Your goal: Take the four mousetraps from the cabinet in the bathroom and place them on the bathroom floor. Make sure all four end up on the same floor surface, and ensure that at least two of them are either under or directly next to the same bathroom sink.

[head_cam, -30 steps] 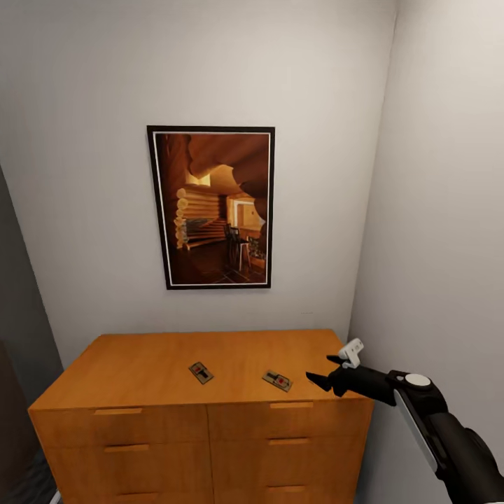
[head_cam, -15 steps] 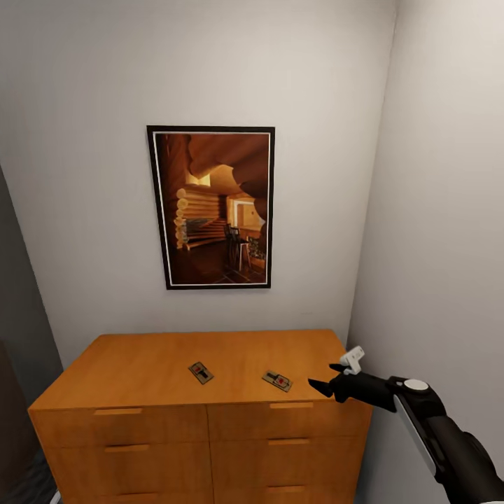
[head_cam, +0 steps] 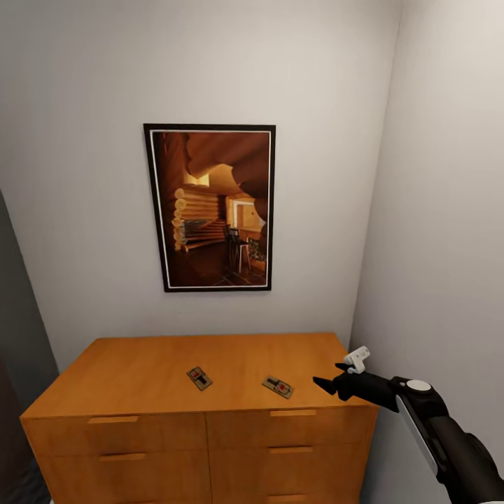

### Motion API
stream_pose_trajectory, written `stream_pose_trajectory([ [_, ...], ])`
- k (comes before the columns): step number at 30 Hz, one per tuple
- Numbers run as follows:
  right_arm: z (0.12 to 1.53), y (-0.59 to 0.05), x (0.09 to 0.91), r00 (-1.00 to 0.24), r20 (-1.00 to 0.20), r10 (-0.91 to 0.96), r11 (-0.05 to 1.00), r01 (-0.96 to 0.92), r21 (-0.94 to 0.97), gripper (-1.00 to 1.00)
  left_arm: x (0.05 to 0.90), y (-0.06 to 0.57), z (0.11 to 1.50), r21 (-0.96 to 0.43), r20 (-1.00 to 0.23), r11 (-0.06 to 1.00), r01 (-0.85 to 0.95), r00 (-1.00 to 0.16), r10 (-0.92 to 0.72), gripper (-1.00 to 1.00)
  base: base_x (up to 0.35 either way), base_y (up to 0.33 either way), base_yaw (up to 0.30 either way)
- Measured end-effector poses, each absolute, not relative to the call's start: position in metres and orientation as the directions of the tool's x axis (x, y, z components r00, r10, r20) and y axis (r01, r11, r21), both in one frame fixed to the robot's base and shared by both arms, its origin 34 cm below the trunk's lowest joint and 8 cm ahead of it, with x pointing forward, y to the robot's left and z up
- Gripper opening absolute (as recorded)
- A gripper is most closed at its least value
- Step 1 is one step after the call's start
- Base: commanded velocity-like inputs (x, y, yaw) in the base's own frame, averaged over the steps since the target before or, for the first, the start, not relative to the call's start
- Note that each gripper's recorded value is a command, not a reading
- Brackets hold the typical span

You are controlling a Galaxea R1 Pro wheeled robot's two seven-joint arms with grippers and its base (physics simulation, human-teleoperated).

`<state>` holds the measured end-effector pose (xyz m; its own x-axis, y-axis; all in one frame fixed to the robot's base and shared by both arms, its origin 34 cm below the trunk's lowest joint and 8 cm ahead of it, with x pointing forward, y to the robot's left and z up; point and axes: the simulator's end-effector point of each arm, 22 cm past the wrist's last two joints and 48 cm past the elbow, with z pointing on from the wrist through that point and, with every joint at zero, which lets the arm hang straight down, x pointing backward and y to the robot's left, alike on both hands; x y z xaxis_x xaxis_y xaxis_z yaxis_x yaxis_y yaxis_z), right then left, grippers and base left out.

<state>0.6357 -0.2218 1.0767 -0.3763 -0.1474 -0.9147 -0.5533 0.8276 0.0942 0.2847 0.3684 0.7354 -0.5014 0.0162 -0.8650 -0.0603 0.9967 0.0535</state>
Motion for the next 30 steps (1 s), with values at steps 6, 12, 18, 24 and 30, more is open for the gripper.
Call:
stream_pose_trajectory([
  [6, 1.076, -0.225, 0.637, -0.377, -0.914, -0.149, 0.835, -0.543, 0.088, 1.00, 0.285, 0.368, 0.735, 0.054, -0.865, 0.997, -0.060, -0.501, 0.016, 1.00, 0.106, 0.000, 0.000],
  [12, 1.076, -0.228, 0.640, -0.377, -0.914, -0.150, 0.845, -0.529, 0.079, 1.00, 0.285, 0.368, 0.735, 0.054, -0.865, 0.997, -0.060, -0.501, 0.016, 1.00, 0.106, 0.000, 0.000],
  [18, 1.074, -0.232, 0.643, -0.378, -0.912, -0.158, 0.860, -0.507, 0.061, 1.00, 0.285, 0.368, 0.735, 0.053, -0.865, 0.997, -0.059, -0.502, 0.017, 1.00, 0.106, 0.000, 0.000],
  [24, 1.070, -0.230, 0.643, -0.382, -0.909, -0.169, 0.860, -0.507, 0.053, 1.00, 0.285, 0.368, 0.735, 0.053, -0.865, 0.997, -0.059, -0.502, 0.016, 1.00, 0.059, 0.000, 0.000],
  [30, 1.059, -0.222, 0.639, -0.400, -0.897, -0.189, 0.850, -0.523, 0.054, 1.00, 0.285, 0.368, 0.735, 0.053, -0.865, 0.997, -0.059, -0.502, 0.016, 1.00, 0.013, 0.000, 0.000],
])
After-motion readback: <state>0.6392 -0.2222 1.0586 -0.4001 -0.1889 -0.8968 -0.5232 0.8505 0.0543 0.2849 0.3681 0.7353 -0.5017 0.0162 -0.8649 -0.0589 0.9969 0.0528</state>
